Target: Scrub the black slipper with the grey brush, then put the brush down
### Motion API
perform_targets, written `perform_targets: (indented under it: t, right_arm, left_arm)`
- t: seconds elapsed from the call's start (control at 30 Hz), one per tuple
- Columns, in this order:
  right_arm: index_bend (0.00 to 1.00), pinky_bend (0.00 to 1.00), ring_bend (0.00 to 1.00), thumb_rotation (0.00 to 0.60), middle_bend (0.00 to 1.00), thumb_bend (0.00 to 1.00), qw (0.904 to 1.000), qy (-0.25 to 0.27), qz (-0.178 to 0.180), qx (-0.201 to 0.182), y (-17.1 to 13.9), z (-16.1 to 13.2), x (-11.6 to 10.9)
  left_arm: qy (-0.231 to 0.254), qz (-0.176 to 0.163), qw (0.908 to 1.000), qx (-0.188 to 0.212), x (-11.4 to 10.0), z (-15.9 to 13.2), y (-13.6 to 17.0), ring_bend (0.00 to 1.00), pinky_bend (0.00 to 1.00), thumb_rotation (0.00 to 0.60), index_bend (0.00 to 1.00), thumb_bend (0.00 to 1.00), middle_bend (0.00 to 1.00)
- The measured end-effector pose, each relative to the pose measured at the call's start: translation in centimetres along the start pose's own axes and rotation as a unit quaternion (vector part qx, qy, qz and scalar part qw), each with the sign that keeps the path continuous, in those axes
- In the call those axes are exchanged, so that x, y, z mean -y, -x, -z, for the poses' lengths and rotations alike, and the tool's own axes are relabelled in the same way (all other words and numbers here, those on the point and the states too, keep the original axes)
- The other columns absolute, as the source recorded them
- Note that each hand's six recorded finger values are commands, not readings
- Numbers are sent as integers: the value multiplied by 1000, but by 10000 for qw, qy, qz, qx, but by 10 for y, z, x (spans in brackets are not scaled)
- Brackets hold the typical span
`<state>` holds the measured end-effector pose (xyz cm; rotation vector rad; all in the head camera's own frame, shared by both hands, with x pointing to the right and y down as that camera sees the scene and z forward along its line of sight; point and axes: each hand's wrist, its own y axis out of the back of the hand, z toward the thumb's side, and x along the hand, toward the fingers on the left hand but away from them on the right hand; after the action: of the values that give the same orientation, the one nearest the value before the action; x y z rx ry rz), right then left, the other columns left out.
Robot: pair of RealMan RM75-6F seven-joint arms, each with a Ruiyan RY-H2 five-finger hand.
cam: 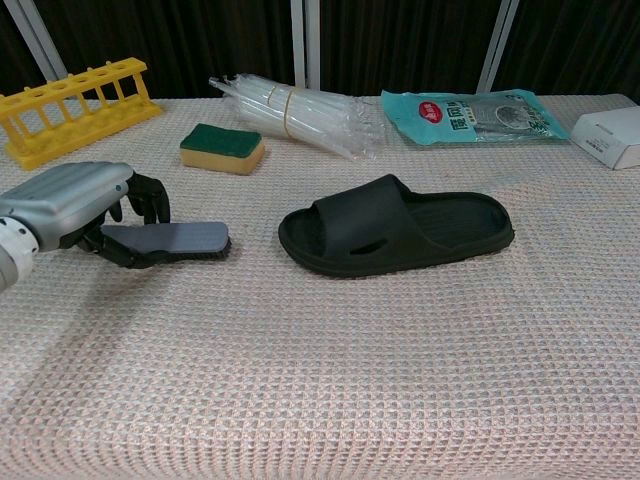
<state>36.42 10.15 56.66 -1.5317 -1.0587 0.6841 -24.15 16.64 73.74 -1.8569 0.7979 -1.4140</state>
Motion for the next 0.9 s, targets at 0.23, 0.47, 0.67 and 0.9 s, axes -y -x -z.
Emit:
perform_targets:
  t: [0.23,0.47,0.67,0.9]
  right_arm:
    - [0,0,0,600,0,481,10000,-3,-22,4,0,0,1]
    - [0,0,0,600,0,481,10000,4,-21,10,-1,0,0]
    - [0,0,0,600,0,480,10000,-4,-47,12,-1,1,1]
    - [0,0,0,600,0,480,10000,-12,-58,29,-1,2,1]
  left_arm:
    - [200,-15,9998,27,-4,-1,0,400,467,600,569,350,560]
    - [283,-64,9994,161,-11,-3,0,437,500,600,593,361,583]
    - [486,-94,9985,233,-14,-5,0,523,565,600,632,378,621]
    - [965,-65,9951,227,-16,-4,-2,628,625,600,681,411,674]
